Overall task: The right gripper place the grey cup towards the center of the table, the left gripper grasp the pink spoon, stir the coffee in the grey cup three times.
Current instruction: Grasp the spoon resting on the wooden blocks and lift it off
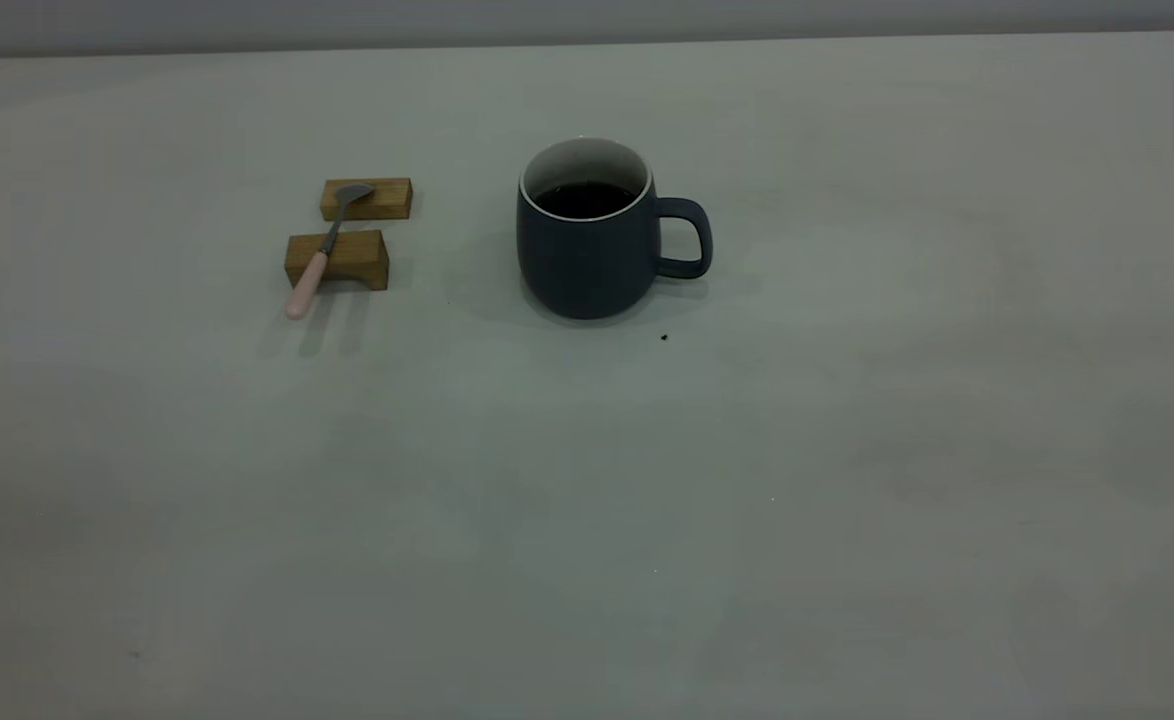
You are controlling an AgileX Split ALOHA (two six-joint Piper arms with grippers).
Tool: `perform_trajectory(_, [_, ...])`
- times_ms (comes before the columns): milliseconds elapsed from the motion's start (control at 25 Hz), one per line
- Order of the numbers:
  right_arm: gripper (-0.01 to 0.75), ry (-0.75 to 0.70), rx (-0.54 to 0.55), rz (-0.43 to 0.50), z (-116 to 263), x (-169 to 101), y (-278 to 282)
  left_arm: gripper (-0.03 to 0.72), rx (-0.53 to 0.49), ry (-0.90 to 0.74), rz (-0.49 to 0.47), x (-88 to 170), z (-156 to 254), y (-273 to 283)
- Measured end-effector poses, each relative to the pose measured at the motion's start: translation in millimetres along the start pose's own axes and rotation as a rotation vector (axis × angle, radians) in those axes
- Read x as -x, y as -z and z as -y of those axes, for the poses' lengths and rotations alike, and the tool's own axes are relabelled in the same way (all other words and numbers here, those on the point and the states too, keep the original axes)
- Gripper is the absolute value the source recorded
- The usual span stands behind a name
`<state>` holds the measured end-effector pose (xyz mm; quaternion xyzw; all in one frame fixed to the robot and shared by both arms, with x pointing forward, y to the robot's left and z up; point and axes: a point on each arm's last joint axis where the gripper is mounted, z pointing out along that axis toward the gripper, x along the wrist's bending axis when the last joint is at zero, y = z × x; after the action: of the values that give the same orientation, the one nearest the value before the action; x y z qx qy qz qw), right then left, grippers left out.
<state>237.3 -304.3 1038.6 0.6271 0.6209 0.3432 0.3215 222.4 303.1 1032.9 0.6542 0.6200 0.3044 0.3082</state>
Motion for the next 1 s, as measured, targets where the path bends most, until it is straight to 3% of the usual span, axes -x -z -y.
perform_trajectory(160, [0.493,-0.001,0.0,0.0,0,0,0,0.436,-0.017,0.036,-0.011,-1,-2,-2])
perform_trajectory(280, [0.493,-0.001,0.0,0.0,0,0,0,0.454,-0.1,0.087,-0.023,-2,-16,-11])
perform_trajectory(600, [0.493,-0.001,0.001,0.0,0,0,0,0.624,-0.31,0.091,-0.03,-2,-78,-74])
perform_trajectory(1000, [0.493,-0.001,0.001,0.0,0,0,0,0.596,-0.529,0.124,-0.011,2,-126,-198])
